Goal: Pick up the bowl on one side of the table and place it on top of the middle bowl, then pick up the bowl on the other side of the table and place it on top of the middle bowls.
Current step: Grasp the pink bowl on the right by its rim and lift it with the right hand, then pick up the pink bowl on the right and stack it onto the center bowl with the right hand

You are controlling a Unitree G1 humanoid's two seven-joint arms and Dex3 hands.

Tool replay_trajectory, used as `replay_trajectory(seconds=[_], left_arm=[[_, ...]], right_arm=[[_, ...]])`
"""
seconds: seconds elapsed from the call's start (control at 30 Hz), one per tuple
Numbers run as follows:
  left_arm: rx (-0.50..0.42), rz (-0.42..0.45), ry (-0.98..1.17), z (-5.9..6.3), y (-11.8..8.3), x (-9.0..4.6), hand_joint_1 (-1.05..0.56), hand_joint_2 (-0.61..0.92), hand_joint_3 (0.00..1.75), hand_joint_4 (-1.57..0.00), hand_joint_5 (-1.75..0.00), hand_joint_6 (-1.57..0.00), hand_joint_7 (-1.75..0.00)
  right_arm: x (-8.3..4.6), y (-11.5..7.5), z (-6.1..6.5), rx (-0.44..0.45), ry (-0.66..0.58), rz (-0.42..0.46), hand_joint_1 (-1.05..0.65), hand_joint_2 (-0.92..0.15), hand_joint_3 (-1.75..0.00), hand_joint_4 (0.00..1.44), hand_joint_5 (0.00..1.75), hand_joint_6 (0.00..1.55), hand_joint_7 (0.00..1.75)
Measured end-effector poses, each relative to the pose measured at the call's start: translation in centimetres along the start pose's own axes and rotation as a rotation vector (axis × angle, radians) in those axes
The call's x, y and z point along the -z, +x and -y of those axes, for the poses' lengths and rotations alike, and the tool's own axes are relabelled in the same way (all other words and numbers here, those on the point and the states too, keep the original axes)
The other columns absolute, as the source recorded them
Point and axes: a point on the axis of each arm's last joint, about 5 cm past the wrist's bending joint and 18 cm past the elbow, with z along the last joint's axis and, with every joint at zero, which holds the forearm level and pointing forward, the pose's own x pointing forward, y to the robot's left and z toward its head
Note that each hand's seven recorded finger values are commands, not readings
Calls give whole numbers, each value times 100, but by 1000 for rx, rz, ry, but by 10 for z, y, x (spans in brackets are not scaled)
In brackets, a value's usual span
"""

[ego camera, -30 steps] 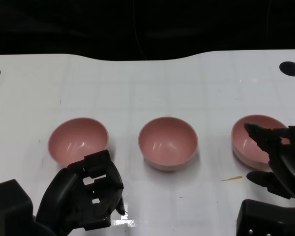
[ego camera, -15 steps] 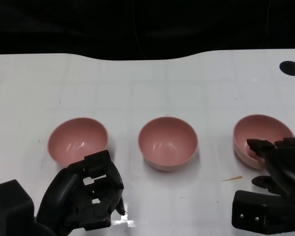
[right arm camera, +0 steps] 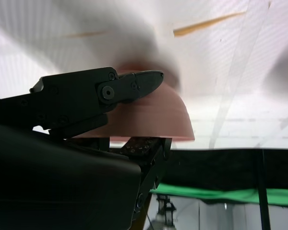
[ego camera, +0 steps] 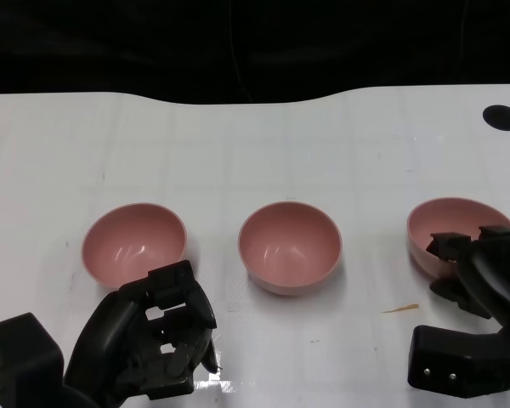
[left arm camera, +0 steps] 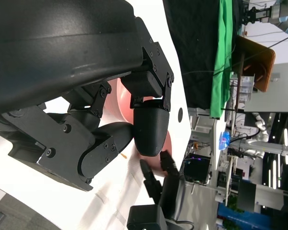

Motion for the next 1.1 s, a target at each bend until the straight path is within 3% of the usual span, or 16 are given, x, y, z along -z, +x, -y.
replay_trajectory(seconds=[0.07,0.2,0.3,0.37,0.53,0.87,0.97,1.1], left_arm=[[-4,0,2,0,0,0,-15,42,129,-83,-166,-76,-152],[-8,-1,1,1,0,0,-14,41,128,-82,-165,-77,-152],[-14,-1,-1,2,1,1,-13,41,129,-82,-165,-78,-151],[-15,0,-2,2,1,1,-13,41,130,-82,-165,-78,-150],[-14,5,10,3,1,1,-14,41,130,-82,-165,-78,-151],[-15,2,1,3,1,2,-12,42,130,-82,-167,-77,-150],[-13,3,-5,4,1,2,-15,42,126,-82,-166,-78,-149],[-16,-4,-7,4,-1,3,-15,43,125,-81,-166,-77,-148]], right_arm=[[-2,1,1,54,2,25,-24,-88,-24,99,175,69,174],[-9,5,6,148,53,95,-19,-51,-86,97,175,74,175],[-17,8,13,206,104,164,-19,-37,-117,97,175,75,175],[-23,10,18,235,124,197,-18,-31,-127,97,175,75,175],[-39,14,28,286,173,270,-15,-25,-131,96,175,75,175],[-66,27,39,290,224,410,-11,-16,-134,100,175,77,174],[-77,31,37,278,226,450,-11,-16,-129,99,175,78,174],[-85,33,30,227,217,480,-13,-23,-125,97,175,75,174]])
